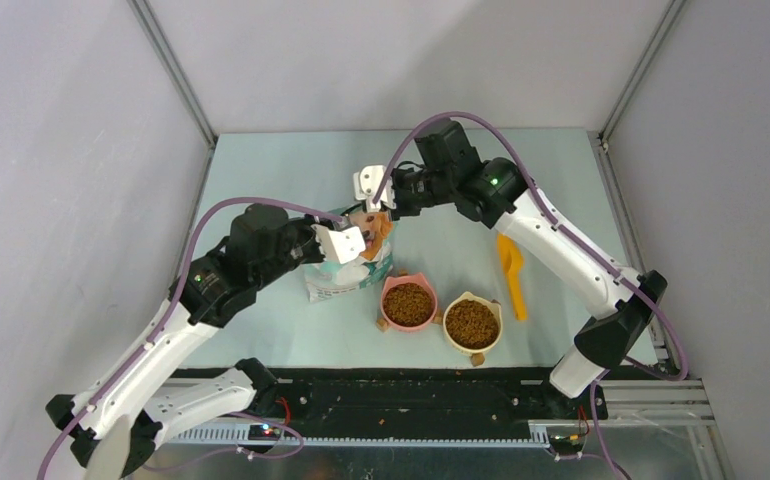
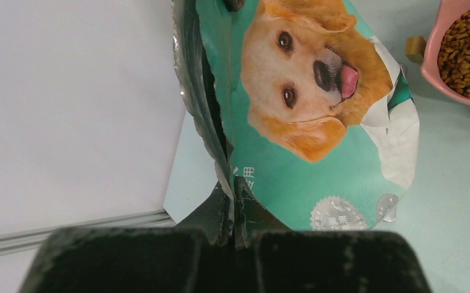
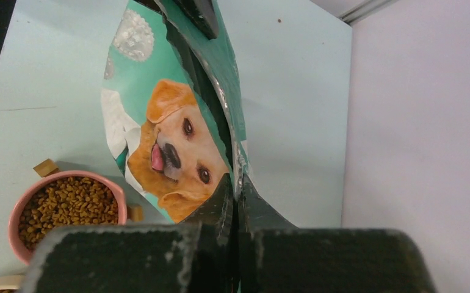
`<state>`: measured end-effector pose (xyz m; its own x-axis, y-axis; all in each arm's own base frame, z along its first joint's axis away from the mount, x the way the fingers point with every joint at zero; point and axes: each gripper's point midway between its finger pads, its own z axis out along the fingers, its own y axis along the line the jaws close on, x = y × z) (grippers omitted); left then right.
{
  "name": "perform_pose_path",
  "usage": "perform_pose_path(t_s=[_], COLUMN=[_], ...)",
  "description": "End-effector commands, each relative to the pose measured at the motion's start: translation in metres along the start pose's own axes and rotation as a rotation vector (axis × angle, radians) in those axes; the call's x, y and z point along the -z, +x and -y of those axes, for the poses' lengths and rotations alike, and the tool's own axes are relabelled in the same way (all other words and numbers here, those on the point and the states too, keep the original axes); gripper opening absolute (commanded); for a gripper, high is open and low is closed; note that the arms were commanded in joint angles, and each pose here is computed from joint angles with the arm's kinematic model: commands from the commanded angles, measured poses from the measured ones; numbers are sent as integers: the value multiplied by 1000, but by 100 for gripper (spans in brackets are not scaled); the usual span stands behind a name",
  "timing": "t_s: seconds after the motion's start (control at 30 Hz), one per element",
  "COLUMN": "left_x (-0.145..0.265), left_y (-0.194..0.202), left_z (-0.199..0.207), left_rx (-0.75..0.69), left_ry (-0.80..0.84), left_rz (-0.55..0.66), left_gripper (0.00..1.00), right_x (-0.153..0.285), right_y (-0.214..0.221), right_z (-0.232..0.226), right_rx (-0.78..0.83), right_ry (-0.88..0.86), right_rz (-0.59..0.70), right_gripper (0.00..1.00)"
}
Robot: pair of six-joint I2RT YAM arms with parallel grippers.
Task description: Serve the pet food
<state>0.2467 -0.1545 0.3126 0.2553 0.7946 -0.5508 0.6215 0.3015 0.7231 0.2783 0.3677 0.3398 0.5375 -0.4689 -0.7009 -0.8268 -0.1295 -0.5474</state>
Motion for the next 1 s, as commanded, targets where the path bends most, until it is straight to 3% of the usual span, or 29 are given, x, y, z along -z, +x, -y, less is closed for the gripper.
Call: perform_pose_path(t_s=[0.0,0.23,0.4,0.57,0.63,0.7,0.97], left_x=[8,5,5,4,3,4,5], left_y=[-23,-22,-28,-29,-29,-30,-30], left_z=[-9,-3,-2,0,0,-1,-2], left_rx=[12,-7,-11,-16,-18,-18,-14], left_ry=[-13,10,19,26,25,23,9], left_rz=[82,71,85,85,83,86,93], left_gripper=[0,0,0,0,0,0,0], right_x=[3,5,-10,-19,-19,-18,-8], right_y=[-8,-13,-1,-5,-11,-16,-37], right_z=[17,12,1,-2,-1,-1,-2], right_rx=[30,33,48,38,44,54,71], right_ry=[72,49,-5,-45,-46,-46,-21], right_rz=[-3,8,-69,-62,-37,-13,82], right_gripper=[0,0,16,22,18,1,0])
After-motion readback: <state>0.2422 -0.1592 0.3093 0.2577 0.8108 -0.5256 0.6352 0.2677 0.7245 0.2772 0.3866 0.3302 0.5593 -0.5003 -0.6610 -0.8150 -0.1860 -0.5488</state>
